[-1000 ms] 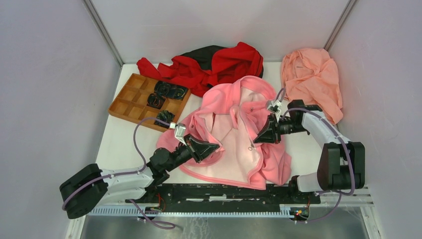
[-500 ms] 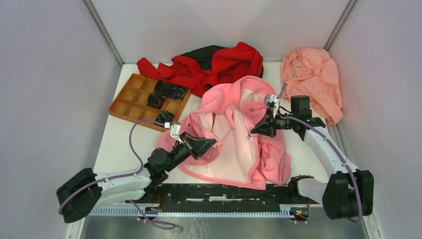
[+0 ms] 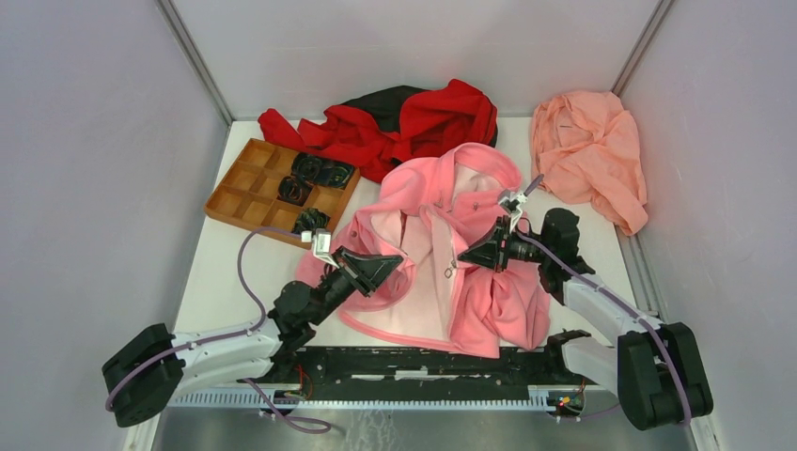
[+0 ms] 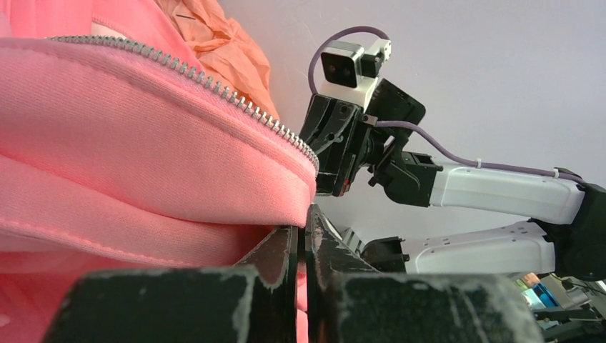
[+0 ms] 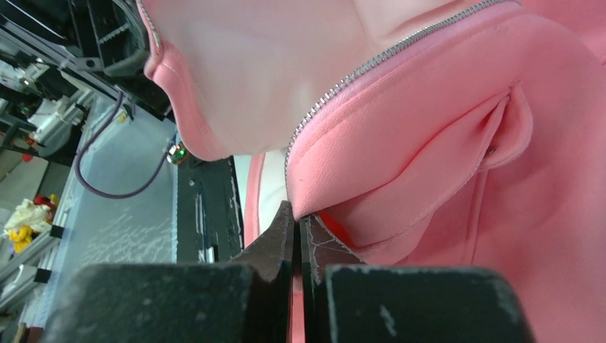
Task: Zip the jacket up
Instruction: Insert the zipper into the jacket.
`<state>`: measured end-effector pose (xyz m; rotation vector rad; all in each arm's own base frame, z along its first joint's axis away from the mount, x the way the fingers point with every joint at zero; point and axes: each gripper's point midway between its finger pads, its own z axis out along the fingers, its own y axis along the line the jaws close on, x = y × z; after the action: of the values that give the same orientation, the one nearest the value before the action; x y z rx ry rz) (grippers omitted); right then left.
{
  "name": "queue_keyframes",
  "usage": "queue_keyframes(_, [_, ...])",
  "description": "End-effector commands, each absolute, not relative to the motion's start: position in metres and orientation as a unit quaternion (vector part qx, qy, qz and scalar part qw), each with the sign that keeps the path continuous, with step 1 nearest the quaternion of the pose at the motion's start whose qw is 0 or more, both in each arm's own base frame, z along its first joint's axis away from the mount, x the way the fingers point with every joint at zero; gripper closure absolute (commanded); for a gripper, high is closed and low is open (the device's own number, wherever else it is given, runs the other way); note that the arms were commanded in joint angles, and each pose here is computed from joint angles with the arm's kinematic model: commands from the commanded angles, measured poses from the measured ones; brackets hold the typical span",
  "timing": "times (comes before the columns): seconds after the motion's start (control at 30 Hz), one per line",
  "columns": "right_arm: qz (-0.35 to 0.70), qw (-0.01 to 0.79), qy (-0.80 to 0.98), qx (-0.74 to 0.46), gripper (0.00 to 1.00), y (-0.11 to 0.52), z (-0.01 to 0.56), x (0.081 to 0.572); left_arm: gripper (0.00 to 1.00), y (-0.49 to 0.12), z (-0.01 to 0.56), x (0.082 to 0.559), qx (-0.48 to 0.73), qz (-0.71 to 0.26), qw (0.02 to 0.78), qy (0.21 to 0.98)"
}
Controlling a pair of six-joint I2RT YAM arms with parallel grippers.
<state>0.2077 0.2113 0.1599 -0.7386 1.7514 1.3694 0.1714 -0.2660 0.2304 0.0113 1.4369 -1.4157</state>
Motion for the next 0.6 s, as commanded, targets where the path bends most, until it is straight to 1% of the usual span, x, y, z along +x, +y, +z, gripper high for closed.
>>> queue_keyframes(0.0, [0.563, 0.424, 0.654, -0.276, 1.00, 0.218, 0.189, 0.212, 0.98, -0.266, 0.249, 0.173, -0.009, -0.613, 0.541, 0.576])
queue_keyframes(0.2, [0.573, 0.411, 0.645, -0.295, 1.00, 0.224, 0.185, 0.200, 0.98, -0.279, 0.241, 0.175, 0.011, -0.613, 0.530, 0.585])
queue_keyframes(0.4, [0.583, 0.397, 0.628, -0.329, 1.00, 0.230, 0.185, 0.186, 0.98, -0.293, 0.241, 0.177, 0.081, -0.580, 0.564, 0.582])
queue_keyframes(0.57, [0.587, 0.402, 0.584, -0.391, 1.00, 0.235, 0.194, 0.171, 0.98, -0.302, 0.247, 0.171, 0.148, -0.568, 0.590, 0.555])
